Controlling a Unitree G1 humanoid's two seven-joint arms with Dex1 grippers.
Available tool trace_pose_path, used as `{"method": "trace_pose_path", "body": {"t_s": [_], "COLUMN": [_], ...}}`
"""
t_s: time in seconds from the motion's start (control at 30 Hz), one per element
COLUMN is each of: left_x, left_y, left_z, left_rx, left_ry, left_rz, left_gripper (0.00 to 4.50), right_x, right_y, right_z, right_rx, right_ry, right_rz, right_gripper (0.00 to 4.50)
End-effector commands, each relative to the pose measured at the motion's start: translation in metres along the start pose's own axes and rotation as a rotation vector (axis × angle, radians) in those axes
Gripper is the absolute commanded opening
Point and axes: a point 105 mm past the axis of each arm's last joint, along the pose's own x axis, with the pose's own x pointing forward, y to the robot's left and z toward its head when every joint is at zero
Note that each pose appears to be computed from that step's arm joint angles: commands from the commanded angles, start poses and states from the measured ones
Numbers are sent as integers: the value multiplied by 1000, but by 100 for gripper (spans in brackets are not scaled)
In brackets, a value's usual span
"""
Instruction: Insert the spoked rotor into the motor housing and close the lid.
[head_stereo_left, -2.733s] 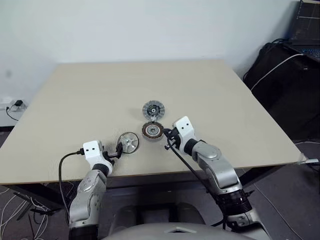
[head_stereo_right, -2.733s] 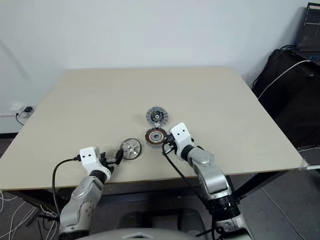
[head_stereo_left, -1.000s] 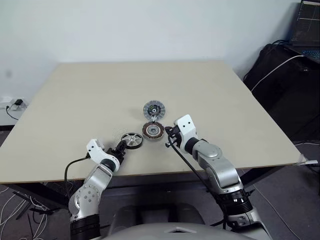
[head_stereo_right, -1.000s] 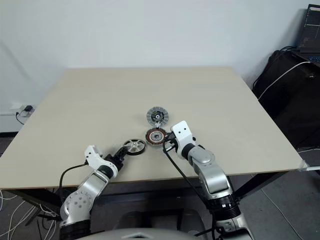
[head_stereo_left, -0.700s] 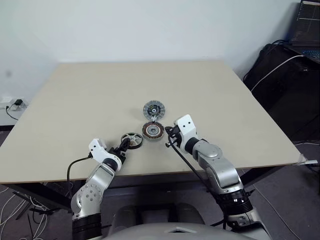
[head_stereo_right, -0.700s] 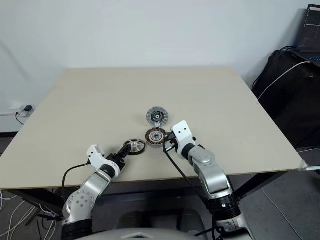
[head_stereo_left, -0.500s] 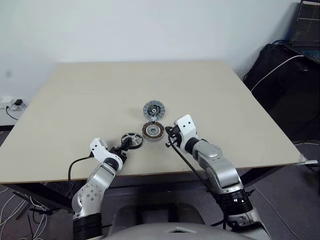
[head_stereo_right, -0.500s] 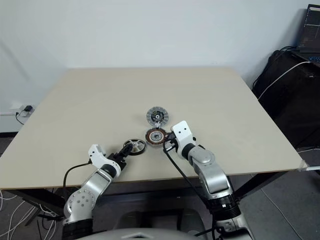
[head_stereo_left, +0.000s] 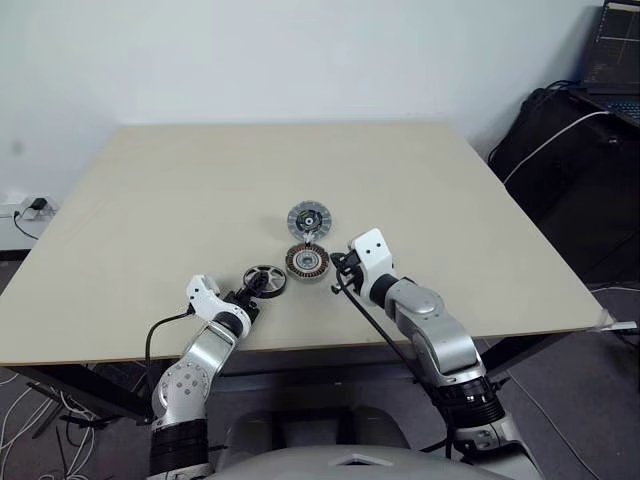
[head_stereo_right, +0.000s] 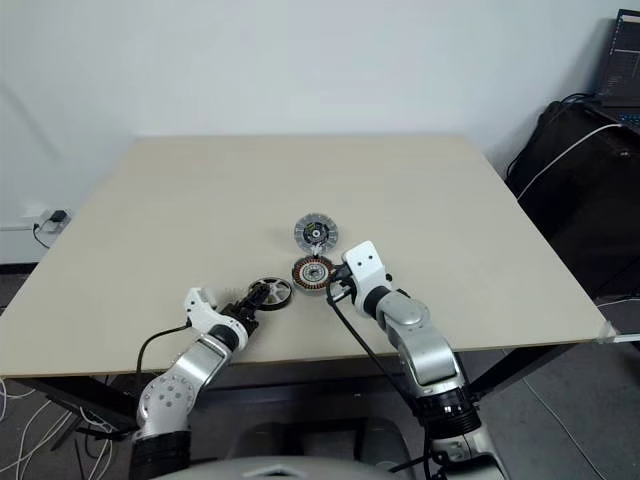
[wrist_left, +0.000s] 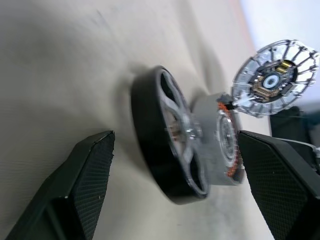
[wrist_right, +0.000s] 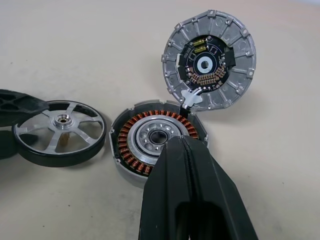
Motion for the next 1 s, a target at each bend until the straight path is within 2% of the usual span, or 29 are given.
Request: {"method": "trace_pose_path", "body": {"t_s": [0.03, 0.13, 0.23, 0.53, 0.57, 0.7, 0.8, 0.9, 1.0], "left_x": [12, 14, 15, 14, 14, 13, 10, 0, -6], "left_y": [-43, -44, -43, -28, -27, -24, -28, -48, -63], "left_z": [-21, -25, -27, -24, -23, -22, -13, 3, 6], "left_rx": [-152, -168, -178, -189, -190, -188, -172, -147, -160], "left_ry": [28, 43, 45, 24, 23, 14, -46, -142, -170], "left_rz": [-139, -136, -127, -64, -60, -48, -89, -255, -365], "left_gripper": [410, 410, 352, 57, 43, 43, 43, 43, 43], "right_x": [-2, -3, -4, -6, -7, -7, -8, -9, -9], "right_y": [-6, -6, -8, -10, -10, -10, -10, -10, -11], "right_z": [18, 18, 18, 16, 16, 16, 15, 15, 14], "right_rx": [-22, -22, -23, -23, -22, -21, -21, -20, -20], "right_ry": [-65, -66, -66, -59, -58, -56, -55, -53, -52], "right_rz": [-19, -23, -33, -43, -44, -45, -46, -50, -52], "right_gripper": [0, 0, 0, 0, 0, 0, 0, 0, 0]}}
